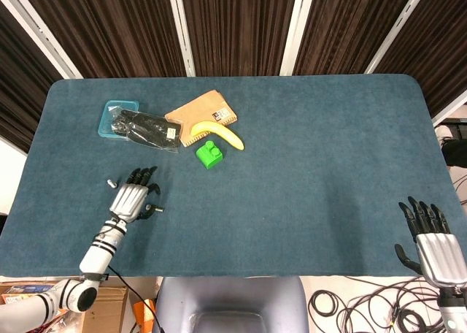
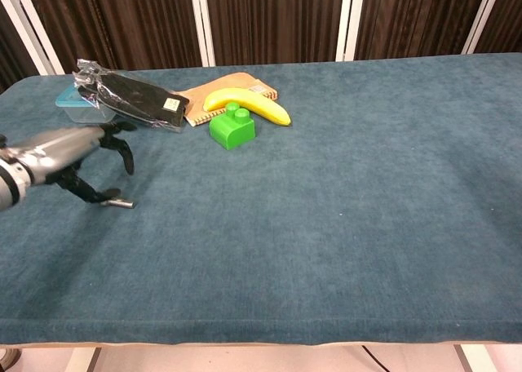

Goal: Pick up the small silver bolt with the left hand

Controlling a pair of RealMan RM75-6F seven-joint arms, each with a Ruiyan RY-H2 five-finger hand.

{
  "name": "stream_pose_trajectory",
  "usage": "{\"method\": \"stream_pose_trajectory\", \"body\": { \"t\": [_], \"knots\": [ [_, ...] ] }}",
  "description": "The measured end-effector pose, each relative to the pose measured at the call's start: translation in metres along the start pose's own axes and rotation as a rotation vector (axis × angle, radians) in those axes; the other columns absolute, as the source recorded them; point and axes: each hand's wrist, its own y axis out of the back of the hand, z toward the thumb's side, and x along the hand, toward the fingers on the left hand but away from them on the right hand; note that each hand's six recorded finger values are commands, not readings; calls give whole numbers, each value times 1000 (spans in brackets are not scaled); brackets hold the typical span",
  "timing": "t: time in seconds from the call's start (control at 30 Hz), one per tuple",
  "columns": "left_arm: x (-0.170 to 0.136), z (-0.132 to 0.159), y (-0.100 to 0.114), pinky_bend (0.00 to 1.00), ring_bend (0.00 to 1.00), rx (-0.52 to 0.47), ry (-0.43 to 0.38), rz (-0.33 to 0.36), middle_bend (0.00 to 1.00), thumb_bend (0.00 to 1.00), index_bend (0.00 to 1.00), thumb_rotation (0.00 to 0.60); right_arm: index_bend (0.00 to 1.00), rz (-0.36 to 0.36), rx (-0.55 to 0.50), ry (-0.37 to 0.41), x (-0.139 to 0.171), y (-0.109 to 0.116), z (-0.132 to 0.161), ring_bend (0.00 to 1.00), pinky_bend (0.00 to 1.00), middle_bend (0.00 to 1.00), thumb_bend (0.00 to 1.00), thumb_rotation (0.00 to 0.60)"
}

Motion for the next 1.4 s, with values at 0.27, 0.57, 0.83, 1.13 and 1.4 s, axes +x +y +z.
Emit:
{"method": "stream_pose_trajectory", "body": {
  "t": [0.27,0.57,0.83,1.13,1.4],
  "knots": [
    [-5,9,-13,39,0,36,-15,-28,11,339,466,600,0,1,-9,-2,0,1,-1,0,0,0,288,600],
    [-4,4,-18,40,0,90,3,-35,18,334,495,600,0,-4,-14,-3,1,2,-1,0,0,0,288,600],
    [-1,3,-19,43,0,99,15,-33,40,335,556,600,0,-5,-16,-4,1,3,-2,0,0,0,288,600],
    [-1,1,-19,43,0,86,17,-38,53,334,603,600,0,-5,-15,-6,1,3,-2,0,0,0,288,600],
    [-3,2,-14,44,0,74,6,-27,73,349,647,600,0,-6,-16,-7,1,3,-2,0,0,0,288,600]
  ]
}}
